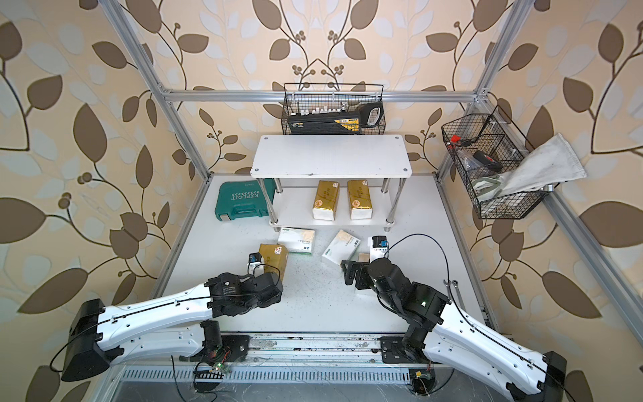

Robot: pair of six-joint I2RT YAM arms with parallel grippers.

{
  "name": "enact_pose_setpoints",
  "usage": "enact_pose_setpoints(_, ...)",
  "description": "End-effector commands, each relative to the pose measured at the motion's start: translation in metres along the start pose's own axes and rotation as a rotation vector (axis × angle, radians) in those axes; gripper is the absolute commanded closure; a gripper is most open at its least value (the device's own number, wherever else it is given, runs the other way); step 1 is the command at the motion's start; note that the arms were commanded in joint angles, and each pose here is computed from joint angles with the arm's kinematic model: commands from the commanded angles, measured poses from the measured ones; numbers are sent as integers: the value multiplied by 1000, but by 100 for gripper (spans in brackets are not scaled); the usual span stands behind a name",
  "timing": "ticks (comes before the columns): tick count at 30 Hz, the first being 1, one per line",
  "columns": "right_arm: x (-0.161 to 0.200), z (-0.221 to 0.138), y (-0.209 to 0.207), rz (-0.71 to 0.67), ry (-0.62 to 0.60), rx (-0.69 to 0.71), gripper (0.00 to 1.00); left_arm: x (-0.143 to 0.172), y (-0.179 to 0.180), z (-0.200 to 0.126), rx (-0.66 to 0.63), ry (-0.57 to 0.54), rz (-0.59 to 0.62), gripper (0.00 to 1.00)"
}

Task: Place the tissue boxes on the shelf by color
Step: Pick up the box of tissues from the center of the board, then place a box of tissues on the shelf.

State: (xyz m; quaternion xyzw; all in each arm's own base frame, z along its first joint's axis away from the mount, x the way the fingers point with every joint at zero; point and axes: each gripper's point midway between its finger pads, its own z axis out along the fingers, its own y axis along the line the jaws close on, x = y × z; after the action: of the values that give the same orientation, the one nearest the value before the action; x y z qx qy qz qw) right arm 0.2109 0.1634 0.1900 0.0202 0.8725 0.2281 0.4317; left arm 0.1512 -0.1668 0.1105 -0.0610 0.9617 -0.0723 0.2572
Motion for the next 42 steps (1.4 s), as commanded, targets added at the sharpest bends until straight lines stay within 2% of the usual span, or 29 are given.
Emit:
enact_pose_setpoints(1,-2,-1,3,16,1,-13,1,-35,-19,-18,22,-133,44,26)
enact_pose_setpoints(6,1,2,2,23,6,-14,1,-71,-48,-16,11,-230,113,25)
enact_pose_setpoints(17,3,3,2,37,10,-13,1,-152,-67,40,16,-239,75,25)
enact_pose_setpoints(25,3,3,1,42,6,-8,1,-186,-89,71,27,-242,72,24)
enact_pose_setpoints(33,3,0,-3,41,2,1,1,-219,-94,96,8,-250,32,24)
enact_pose_setpoints(42,1,-8,-10,42,-12,14,1,-243,-93,126,-24,-232,18,23)
